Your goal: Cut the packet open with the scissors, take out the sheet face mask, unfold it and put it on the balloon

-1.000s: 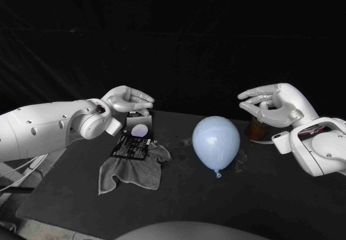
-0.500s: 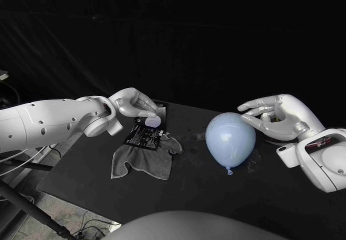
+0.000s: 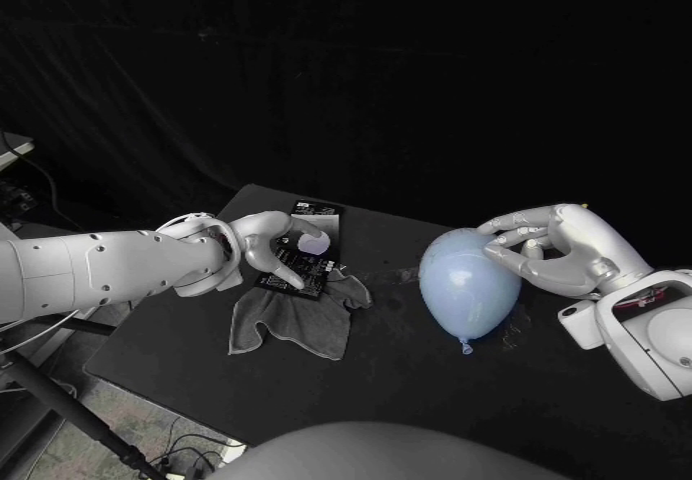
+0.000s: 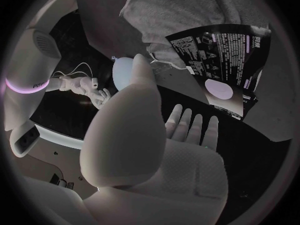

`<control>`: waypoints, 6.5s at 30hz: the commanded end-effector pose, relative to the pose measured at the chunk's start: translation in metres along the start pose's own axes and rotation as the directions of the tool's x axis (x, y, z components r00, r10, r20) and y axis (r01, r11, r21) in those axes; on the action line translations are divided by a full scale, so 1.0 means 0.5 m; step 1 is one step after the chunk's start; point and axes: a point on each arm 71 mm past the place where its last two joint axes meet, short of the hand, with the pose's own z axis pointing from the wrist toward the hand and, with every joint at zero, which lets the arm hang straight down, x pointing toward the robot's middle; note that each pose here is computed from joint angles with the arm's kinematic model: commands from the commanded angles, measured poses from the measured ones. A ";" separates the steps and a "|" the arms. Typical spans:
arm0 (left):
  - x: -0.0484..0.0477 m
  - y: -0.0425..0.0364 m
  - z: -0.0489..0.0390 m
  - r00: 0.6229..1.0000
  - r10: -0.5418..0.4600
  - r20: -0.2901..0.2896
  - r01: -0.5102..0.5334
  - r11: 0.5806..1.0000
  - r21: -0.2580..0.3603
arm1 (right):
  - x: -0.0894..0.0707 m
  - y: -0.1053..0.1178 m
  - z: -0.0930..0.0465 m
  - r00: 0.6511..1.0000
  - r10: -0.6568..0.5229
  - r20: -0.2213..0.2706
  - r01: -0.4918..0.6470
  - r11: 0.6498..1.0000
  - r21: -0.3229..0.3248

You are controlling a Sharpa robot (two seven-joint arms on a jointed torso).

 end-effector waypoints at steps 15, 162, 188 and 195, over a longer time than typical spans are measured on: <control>0.061 0.025 0.034 0.973 0.205 -0.106 -0.215 0.972 -0.091 | 0.007 -0.001 -0.001 0.999 -0.024 -0.026 0.024 0.999 0.021; 0.010 -0.280 0.187 0.685 -0.727 -0.044 0.708 0.650 0.276 | -0.039 0.051 0.172 0.995 0.029 -0.094 -0.009 0.978 0.210; 0.015 -0.281 0.192 0.701 -0.712 -0.037 0.696 0.673 0.250 | -0.020 0.072 0.185 0.988 -0.026 -0.152 0.049 0.987 0.153; 0.016 -0.281 0.192 0.699 -0.714 -0.039 0.700 0.671 0.245 | -0.017 0.074 0.188 0.986 -0.058 -0.157 0.081 0.986 0.145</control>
